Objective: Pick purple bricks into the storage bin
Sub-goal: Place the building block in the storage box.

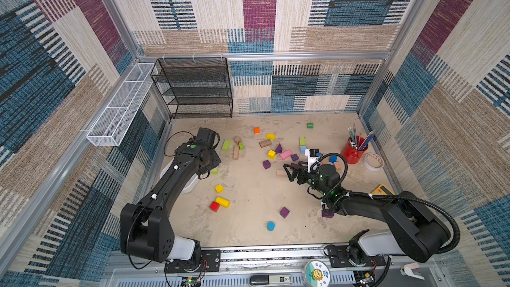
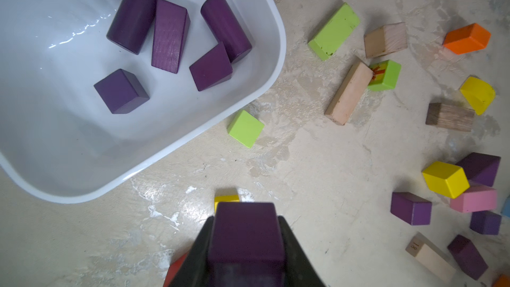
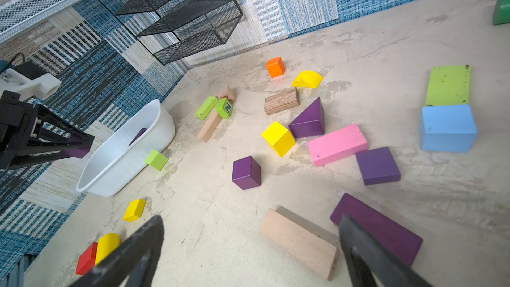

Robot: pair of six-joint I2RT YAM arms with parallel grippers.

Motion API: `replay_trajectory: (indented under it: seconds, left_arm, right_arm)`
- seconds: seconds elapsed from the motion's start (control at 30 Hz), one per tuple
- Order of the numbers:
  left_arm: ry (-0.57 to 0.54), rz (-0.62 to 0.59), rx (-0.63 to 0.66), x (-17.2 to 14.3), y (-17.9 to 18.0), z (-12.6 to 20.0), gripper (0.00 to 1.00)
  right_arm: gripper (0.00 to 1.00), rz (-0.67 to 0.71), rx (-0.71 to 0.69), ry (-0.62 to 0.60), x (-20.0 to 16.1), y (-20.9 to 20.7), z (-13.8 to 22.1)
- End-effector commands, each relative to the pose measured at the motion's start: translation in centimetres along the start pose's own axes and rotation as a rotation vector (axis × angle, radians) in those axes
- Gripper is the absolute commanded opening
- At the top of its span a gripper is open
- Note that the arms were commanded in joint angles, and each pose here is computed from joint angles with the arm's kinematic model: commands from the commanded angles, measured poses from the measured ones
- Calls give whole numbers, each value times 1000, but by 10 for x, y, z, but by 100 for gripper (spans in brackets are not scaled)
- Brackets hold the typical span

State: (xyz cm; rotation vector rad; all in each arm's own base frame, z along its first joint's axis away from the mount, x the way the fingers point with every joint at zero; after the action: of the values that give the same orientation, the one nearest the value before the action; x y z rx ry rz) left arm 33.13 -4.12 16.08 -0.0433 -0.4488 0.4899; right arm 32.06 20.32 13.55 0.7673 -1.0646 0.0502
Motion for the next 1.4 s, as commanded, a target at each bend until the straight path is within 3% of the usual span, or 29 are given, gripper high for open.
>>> replay_trajectory:
  seconds: [0.0, 0.67, 1.37]
  left_arm:
    - [23, -13, -19, 6, 2, -1, 33]
    - [129, 149, -38, 42, 45, -55, 33]
    - [168, 104, 113, 75, 65, -96, 33]
  right_arm:
    - [100, 3, 3, -19, 5, 1, 1]
    - [99, 12, 38, 4, 2, 8, -3]
    - [100, 21, 58, 13, -1, 12, -4]
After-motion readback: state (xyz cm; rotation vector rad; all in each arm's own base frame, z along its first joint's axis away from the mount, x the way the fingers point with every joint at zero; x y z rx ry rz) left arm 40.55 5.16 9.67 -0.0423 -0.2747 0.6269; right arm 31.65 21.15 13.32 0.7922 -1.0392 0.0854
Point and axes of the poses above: each gripper's point midway between its finger pads, its own z axis back along the fingers, its own y axis along the line the jaws close on, x = y × z, the point moved 1 cm from there along z, back along the fingers, and after that the axes turned 4 degrees about -z, right-handed, at the moved point
